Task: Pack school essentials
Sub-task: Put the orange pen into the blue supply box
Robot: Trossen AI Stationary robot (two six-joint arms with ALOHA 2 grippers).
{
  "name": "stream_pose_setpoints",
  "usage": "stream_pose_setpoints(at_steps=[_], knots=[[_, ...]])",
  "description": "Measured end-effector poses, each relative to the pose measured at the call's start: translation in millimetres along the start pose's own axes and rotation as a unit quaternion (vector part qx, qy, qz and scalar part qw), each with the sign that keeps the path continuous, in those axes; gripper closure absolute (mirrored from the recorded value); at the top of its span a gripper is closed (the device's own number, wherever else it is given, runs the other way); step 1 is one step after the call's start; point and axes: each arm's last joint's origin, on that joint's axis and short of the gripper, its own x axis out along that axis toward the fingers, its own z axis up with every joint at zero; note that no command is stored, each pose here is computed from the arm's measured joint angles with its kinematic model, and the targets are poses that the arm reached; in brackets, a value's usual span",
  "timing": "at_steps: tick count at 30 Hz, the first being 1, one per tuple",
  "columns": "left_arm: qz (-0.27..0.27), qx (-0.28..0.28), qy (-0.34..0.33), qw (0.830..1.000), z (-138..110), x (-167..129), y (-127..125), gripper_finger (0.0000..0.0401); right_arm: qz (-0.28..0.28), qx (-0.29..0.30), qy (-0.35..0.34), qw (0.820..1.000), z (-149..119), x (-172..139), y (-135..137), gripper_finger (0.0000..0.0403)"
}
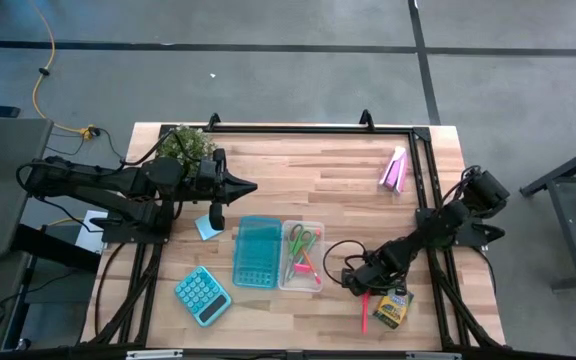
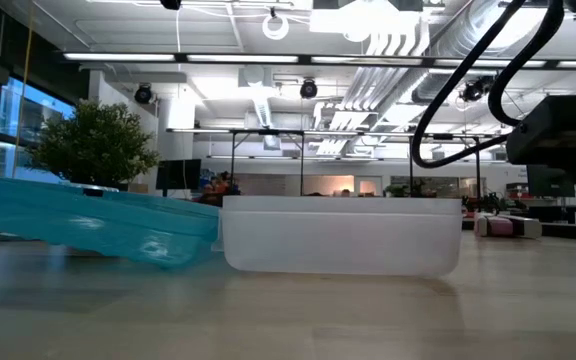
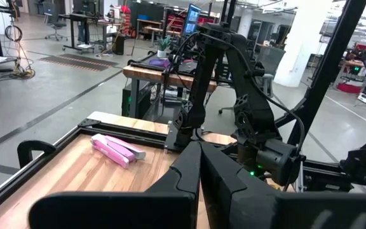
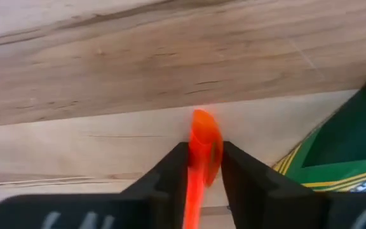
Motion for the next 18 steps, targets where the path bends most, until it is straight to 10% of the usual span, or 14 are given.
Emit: stream_pose_setpoints(at_steps=[18], knots=[[0.003,0.009,-0.001,1.000,0.1,0.0,0.1,0.0401,0.005,-0.015,0.000,1.000,0.0,-1.5,0.2,0.0350]])
